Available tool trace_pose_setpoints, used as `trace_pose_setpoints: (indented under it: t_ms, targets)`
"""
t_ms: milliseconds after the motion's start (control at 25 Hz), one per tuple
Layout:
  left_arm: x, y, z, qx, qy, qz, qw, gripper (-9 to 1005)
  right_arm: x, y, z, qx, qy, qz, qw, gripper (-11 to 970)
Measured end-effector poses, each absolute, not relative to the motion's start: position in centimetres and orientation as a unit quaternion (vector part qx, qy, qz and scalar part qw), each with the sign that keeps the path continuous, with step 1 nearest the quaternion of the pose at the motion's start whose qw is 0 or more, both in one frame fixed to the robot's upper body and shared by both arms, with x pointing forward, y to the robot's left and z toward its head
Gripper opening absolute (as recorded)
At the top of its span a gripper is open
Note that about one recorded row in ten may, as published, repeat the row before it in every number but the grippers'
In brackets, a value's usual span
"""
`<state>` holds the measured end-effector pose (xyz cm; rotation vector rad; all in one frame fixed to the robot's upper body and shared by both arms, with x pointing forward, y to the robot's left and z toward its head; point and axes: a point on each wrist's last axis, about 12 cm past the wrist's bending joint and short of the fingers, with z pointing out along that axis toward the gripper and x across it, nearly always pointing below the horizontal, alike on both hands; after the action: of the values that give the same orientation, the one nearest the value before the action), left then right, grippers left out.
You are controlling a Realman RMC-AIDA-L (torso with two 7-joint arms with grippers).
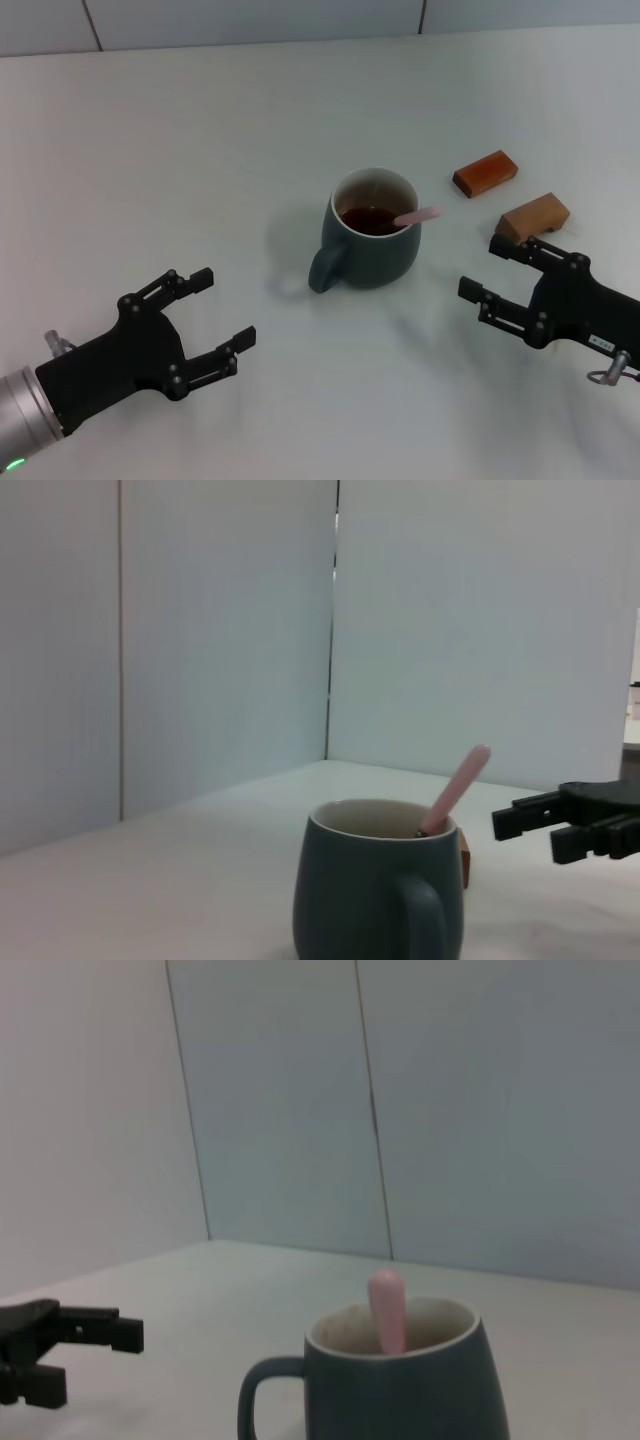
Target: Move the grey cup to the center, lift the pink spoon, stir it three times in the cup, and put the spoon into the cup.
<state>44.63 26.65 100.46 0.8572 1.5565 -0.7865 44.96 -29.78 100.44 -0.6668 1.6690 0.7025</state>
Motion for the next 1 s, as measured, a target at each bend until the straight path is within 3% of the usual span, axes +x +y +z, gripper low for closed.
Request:
trace_pose_setpoints:
  t_ms: [1000]
  targets:
    - [44.5,26.6,100.3,0.372,0.662,-0.334,0.559,842,46.4,-31.0,101.6,-0.327,0.702,0.308,0.553,702]
